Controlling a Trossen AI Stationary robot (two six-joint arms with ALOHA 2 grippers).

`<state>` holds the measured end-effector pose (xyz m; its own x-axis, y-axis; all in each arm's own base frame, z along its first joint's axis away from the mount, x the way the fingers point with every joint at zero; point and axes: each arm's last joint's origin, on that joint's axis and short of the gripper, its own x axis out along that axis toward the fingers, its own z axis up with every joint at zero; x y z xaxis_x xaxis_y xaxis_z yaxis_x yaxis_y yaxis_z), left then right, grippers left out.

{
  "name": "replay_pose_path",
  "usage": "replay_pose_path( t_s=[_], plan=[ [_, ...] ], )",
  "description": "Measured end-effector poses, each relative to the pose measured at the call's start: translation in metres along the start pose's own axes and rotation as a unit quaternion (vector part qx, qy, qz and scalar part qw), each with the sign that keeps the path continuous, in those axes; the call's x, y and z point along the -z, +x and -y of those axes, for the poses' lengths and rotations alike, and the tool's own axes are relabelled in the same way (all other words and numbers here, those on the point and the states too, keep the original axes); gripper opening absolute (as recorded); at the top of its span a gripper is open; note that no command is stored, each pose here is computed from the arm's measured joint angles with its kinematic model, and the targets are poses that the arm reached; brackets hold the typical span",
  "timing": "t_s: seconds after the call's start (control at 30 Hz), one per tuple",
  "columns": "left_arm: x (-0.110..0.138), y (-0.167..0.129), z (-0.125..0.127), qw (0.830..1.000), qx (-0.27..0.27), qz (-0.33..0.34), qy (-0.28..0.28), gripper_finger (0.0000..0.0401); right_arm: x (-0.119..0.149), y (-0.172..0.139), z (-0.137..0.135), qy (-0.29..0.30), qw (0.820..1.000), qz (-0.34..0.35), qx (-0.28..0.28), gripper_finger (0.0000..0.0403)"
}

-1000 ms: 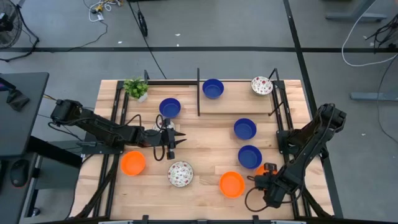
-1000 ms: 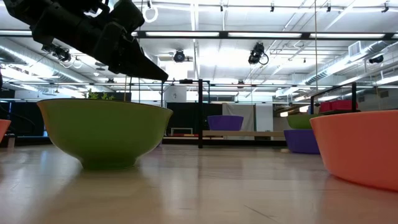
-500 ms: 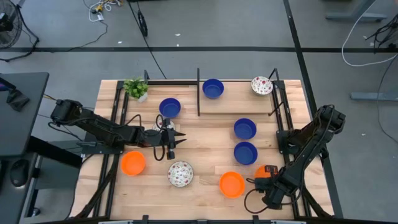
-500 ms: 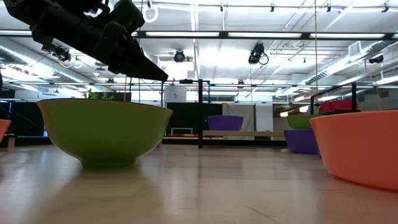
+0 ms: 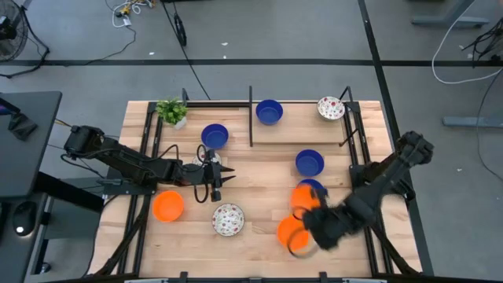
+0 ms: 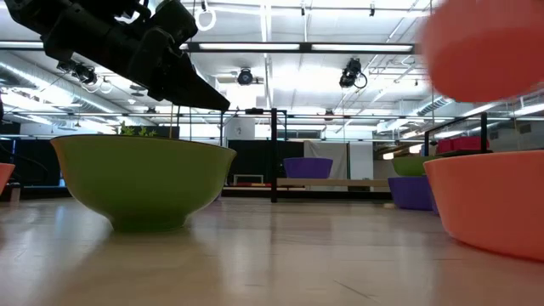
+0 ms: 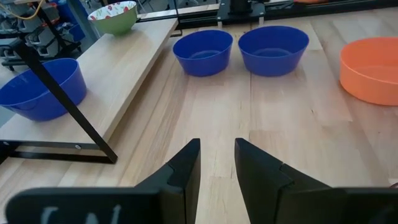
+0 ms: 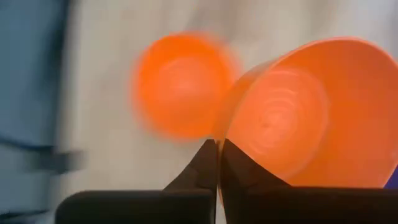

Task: Pick & Place Mini bowls
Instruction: Put the orange bowl on the shelf

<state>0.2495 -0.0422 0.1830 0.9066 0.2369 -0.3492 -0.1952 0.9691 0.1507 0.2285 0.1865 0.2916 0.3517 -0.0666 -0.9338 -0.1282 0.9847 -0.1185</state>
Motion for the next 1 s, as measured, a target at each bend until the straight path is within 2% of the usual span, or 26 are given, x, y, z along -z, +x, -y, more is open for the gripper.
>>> replay_pose_path(
  t_s=[0.07,0.2,0.37,0.53,0.77,1.0],
  plan=[
    [0.000,0.000,0.000,1.000,0.000,0.000,0.000,0.0103,-0.009,0.007,0.028,-0.042,0.998,-0.011,0.034,0.0003],
    [0.000,0.000,0.000,1.000,0.001,-0.002,0.001,0.0103,-0.014,0.029,0.102,-0.062,0.995,-0.042,0.064,0.0002],
    [0.001,-0.001,0.003,1.000,0.006,-0.006,0.006,0.0103,0.010,0.051,0.201,0.010,0.995,-0.017,0.095,0.0002],
    [0.002,-0.002,0.004,1.000,0.008,-0.006,0.007,0.0103,0.039,0.067,0.269,0.074,0.990,0.019,0.115,0.0002],
    [0.001,-0.002,0.004,1.000,0.008,-0.006,0.007,0.0103,0.062,0.087,0.322,0.129,0.983,-0.001,0.132,0.0001],
    [0.001,-0.002,0.004,1.000,0.008,-0.006,0.007,0.0103,0.074,0.100,0.338,0.138,0.983,-0.024,0.115,0.0002]
  ],
)
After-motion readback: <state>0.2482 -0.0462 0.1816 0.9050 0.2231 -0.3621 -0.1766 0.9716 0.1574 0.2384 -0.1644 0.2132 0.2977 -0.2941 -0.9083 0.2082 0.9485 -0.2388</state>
